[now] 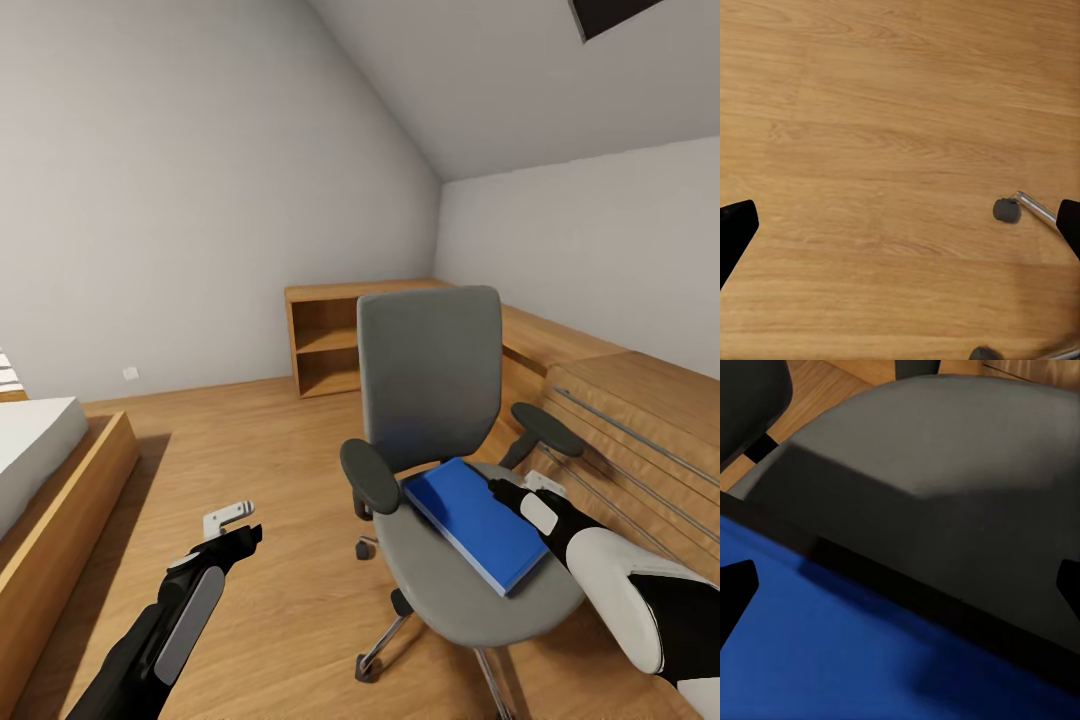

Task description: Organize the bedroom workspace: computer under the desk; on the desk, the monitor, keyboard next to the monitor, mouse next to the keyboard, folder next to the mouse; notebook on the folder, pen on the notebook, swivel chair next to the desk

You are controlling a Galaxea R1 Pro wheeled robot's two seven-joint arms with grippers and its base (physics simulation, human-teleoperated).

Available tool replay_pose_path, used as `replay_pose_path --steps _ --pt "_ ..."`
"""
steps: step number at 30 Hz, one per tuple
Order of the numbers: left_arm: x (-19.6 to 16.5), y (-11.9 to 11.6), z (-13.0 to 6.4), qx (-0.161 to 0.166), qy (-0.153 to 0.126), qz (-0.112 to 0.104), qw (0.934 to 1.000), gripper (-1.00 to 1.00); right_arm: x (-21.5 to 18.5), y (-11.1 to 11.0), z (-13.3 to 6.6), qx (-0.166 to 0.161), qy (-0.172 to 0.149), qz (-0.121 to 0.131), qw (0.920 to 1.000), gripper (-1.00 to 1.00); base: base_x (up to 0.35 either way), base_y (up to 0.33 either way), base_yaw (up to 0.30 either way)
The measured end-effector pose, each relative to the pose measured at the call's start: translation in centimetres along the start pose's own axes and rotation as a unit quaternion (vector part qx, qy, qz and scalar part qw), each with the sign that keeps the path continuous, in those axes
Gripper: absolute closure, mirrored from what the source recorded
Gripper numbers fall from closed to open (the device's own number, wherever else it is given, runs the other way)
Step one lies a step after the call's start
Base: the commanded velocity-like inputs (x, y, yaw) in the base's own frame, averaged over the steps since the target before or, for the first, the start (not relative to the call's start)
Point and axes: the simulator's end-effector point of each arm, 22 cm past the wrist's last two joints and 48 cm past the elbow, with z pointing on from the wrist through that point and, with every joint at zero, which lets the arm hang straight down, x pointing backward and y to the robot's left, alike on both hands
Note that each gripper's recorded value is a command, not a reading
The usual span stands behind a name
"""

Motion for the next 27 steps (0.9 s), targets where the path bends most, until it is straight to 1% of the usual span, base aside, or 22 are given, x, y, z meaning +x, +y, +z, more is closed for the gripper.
replay_pose_path --steps 4,6,9,17,22,27 --pt "0.0 0.0 0.0 0.0 0.0 0.0 1.0 -1.0 0.0 0.0 0.0 0.0 0.0 0.0 1.0 -1.0 0.0 0.0 0.0" --pt "0.4 0.1 0.2 0.0 0.0 0.0 1.0 -1.0 0.1 -0.1 0.2 0.0 -0.003 -0.01 0.9999 -1.0 0.0 0.0 0.0" --pt "1.0 0.3 0.5 0.0 0.0 0.0 1.0 -1.0 0.0 0.0 0.4 -0.005 -0.01 -0.006 0.9999 -1.0 0.0 0.0 0.0" --pt "1.0 0.3 0.5 -0.001 0.001 0.0 1.0 -1.0 -0.1 0.1 0.4 -0.006 -0.01 -0.002 0.9999 -1.0 0.0 0.0 0.0" --pt "1.7 0.8 0.8 -0.006 0.009 0.002 0.9999 -1.0 -0.1 0.0 0.4 -0.006 -0.01 -0.003 0.9999 -1.0 -0.001 0.0 0.0" --pt "2.2 1.2 1.0 -0.01 0.014 0.003 0.9998 -1.0 0.5 -0.3 0.5 -0.002 -0.004 -0.005 1.0 -1.0 -0.171 0.0 0.0"
